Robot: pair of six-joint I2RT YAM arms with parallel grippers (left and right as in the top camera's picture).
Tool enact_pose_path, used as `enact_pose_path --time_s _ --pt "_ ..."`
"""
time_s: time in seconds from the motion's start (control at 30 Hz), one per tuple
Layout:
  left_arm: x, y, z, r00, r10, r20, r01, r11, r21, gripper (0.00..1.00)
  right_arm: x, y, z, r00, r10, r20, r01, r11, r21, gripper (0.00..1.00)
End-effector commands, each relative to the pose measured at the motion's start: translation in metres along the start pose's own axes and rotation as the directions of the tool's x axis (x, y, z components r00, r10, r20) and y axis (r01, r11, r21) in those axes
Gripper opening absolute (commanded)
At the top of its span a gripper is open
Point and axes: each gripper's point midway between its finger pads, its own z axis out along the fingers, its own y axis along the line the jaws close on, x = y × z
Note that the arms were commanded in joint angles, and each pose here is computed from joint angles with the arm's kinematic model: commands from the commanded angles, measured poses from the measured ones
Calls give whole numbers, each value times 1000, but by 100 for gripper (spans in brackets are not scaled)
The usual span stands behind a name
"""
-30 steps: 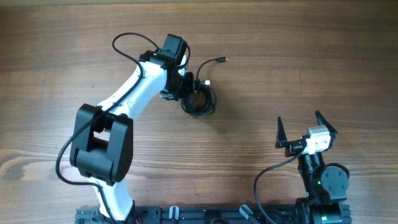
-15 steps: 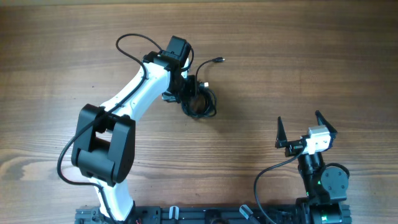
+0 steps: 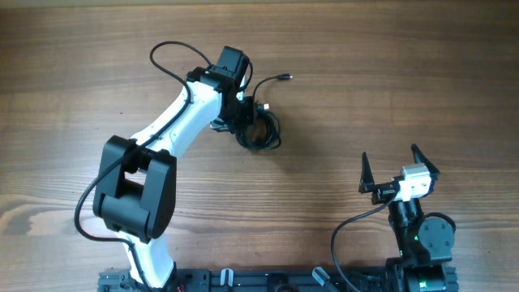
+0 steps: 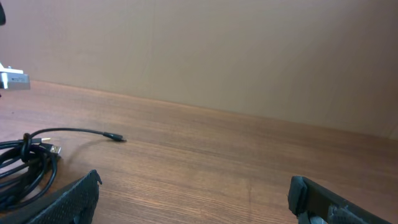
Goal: Untangle cables
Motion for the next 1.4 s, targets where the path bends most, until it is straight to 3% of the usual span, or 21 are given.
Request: enact_pose_path --time_s 0.0,0.43,0.77,1.37 --pt "0 8 7 1000 7 3 -7 999 -45 4 -2 0 0 1000 -9 8 9 1000 -1 100" --pt "-16 13 6 997 19 77 -12 996 -87 4 -2 0 0 1000 -9 8 9 1000 -1 100" --pt "-17 13 6 997 19 79 -12 996 -86 23 -2 0 0 1000 -9 8 9 1000 -1 100" --pt "-14 6 6 998 14 65 -11 999 -48 44 -2 0 0 1000 -9 8 9 1000 -1 100"
